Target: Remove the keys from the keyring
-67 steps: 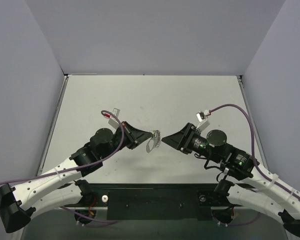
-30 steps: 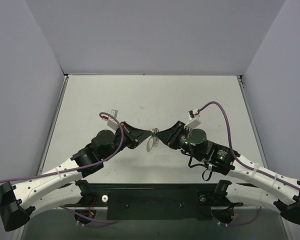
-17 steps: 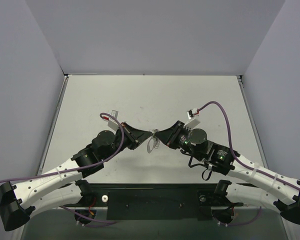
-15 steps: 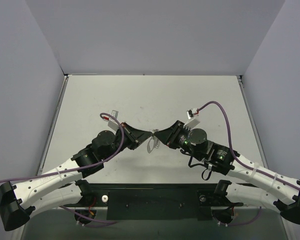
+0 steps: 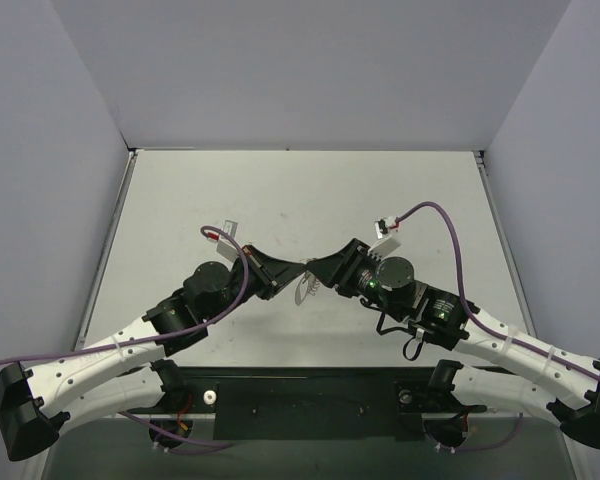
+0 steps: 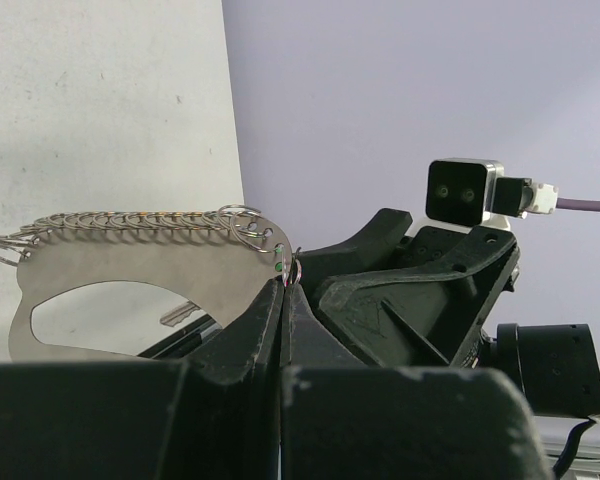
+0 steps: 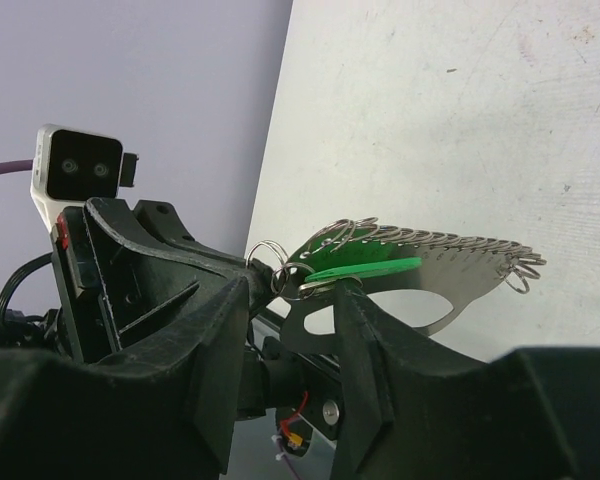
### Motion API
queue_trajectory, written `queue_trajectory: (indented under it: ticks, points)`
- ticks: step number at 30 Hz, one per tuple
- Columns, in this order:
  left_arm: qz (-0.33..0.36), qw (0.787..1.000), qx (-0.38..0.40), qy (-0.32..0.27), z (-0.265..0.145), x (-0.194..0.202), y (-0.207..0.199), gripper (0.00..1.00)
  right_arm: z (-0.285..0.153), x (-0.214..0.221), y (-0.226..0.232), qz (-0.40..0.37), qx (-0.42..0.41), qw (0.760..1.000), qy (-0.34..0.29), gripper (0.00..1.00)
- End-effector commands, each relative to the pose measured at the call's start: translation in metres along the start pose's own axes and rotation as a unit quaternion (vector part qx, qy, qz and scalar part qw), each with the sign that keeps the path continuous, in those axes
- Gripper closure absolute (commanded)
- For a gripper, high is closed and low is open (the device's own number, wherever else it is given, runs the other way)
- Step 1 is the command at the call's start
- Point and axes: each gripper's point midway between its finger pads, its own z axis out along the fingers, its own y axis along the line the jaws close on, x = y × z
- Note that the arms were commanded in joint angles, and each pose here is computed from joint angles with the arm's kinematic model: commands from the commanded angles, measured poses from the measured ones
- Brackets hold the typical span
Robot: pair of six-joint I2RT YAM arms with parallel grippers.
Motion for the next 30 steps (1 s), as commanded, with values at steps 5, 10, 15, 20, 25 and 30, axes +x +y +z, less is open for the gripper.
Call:
queue_trajectory:
  ticks: [5, 10, 15, 20, 25, 30]
  points:
    - [-0.008, 0.998, 0.067, -0.003, -0.005, -0.003, -0.037, 1.0, 0.004, -0.01, 0.007, 0.012, -0.015, 1.0, -0.025, 0.71]
    - [-0.006, 0.997, 0.071, -0.001, -0.006, -0.002, -0.039, 1.0, 0.003, -0.009, 0.006, 0.01, -0.014, 1.0, -0.023, 0.74]
    - [-0.003, 0.997, 0.075, 0.005, -0.006, 0.0, -0.041, 1.0, 0.004, -0.009, 0.001, -0.004, 0.001, 1.0, -0.019, 0.8]
    - [0.002, 0.997, 0.077, 0.008, -0.007, 0.002, -0.043, 1.0, 0.003, -0.008, 0.0, -0.026, 0.019, 0.999, -0.006, 0.86]
    - [0.011, 0.997, 0.078, 0.012, -0.007, 0.003, -0.045, 1.0, -0.002, -0.002, -0.007, -0.07, 0.04, 0.997, 0.012, 0.88]
    - [0.015, 0.996, 0.081, 0.019, -0.007, 0.006, -0.048, 1.0, -0.009, -0.002, -0.012, -0.116, 0.052, 0.992, 0.023, 0.88]
